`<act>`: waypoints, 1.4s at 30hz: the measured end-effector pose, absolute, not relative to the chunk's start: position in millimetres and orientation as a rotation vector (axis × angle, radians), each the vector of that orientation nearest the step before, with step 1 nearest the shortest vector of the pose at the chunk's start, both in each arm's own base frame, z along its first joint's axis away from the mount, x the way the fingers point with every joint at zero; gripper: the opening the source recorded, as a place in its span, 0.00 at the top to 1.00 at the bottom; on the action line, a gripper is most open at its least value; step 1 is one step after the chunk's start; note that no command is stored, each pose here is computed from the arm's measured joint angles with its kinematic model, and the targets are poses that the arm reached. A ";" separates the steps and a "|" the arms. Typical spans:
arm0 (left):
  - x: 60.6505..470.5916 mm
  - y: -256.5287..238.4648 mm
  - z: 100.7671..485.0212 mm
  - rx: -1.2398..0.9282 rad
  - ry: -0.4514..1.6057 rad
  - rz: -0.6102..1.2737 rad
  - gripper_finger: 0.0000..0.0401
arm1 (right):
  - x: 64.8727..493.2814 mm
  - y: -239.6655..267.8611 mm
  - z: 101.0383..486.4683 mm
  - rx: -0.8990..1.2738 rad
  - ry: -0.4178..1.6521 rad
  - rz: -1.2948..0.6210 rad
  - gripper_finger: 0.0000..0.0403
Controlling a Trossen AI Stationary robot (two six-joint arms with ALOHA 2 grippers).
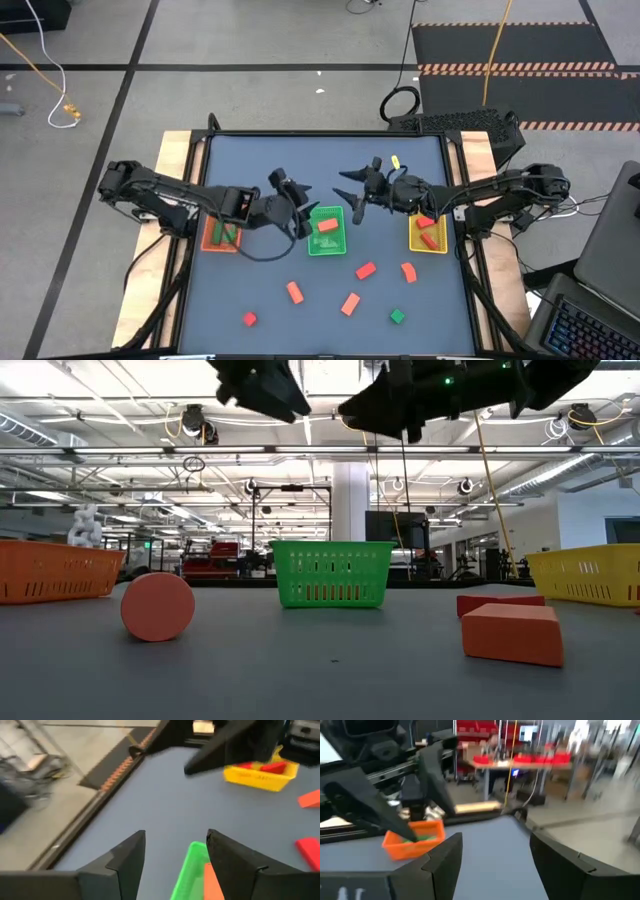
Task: Sort & place blocks by color
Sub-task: Put the orange block into the green bin
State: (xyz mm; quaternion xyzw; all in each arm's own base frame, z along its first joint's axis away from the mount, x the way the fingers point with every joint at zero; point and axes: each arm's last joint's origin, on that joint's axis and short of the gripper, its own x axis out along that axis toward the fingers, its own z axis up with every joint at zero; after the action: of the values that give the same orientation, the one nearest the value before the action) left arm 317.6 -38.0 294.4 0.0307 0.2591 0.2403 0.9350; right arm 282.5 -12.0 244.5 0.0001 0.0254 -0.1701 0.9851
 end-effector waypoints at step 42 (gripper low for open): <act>280.6 -63.1 251.2 -0.031 0.771 0.053 0.50 | 283.4 20.5 218.4 0.225 0.285 0.018 0.44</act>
State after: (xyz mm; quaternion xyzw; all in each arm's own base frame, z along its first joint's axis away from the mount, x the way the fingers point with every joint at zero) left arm 280.6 -63.1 251.2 -0.0153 0.3758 0.0258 0.9262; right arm 283.4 20.5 218.4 0.1118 0.1418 0.0092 0.9835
